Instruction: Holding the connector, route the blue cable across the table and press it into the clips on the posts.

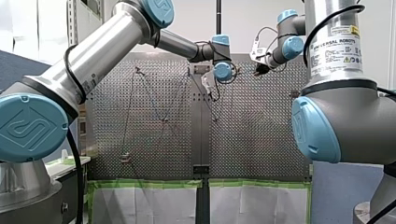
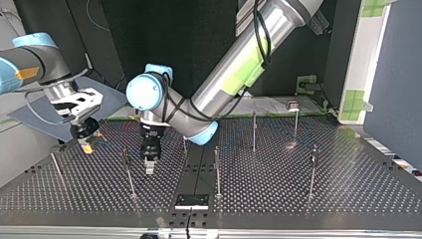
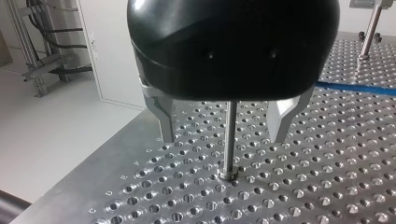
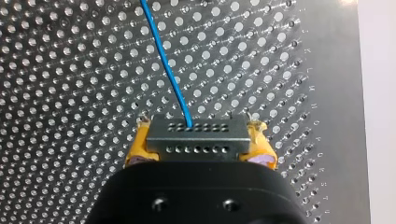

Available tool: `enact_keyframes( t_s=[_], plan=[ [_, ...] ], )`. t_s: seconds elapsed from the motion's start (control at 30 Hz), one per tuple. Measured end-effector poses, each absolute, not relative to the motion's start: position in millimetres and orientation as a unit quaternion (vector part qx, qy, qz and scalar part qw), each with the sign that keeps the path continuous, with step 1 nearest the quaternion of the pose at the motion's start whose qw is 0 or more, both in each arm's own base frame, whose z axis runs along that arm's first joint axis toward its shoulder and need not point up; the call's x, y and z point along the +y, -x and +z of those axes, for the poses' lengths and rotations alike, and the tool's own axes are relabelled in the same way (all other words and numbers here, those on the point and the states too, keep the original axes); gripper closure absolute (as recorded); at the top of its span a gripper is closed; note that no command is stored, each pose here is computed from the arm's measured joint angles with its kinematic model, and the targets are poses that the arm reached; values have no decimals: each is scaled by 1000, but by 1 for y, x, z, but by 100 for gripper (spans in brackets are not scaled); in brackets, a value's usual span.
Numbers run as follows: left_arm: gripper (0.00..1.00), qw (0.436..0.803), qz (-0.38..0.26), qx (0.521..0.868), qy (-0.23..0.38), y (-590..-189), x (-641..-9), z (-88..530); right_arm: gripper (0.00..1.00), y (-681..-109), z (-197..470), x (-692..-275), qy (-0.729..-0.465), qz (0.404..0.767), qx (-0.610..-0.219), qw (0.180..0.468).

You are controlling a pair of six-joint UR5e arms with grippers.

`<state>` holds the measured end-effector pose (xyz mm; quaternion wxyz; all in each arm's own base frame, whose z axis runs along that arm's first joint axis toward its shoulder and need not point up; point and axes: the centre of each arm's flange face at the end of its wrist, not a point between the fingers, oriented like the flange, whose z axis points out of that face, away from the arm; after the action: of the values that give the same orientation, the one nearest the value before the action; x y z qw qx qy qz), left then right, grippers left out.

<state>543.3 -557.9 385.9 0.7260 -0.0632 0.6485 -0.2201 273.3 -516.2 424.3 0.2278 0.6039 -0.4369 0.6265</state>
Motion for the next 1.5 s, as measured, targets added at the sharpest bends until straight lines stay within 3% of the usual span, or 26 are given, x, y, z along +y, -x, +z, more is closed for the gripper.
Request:
enact_keyframes(
  t_s=[0.33, 0.7, 1.17, 1.5],
  plan=[
    [3, 725, -220, 649, 64, -541, -558, 386, 100, -273, 424, -516, -604, 626, -437, 228],
    [3, 706, -219, 670, 69, -506, -548, 395, 100, -273, 424, -516, -604, 626, -437, 228],
    [3, 703, -216, 675, 67, -503, -545, 392, 100, -273, 424, -516, -604, 626, -437, 228],
    [3, 684, -259, 679, 55, -475, -544, 407, 100, -273, 424, -516, -604, 626, -437, 228]
  ],
)
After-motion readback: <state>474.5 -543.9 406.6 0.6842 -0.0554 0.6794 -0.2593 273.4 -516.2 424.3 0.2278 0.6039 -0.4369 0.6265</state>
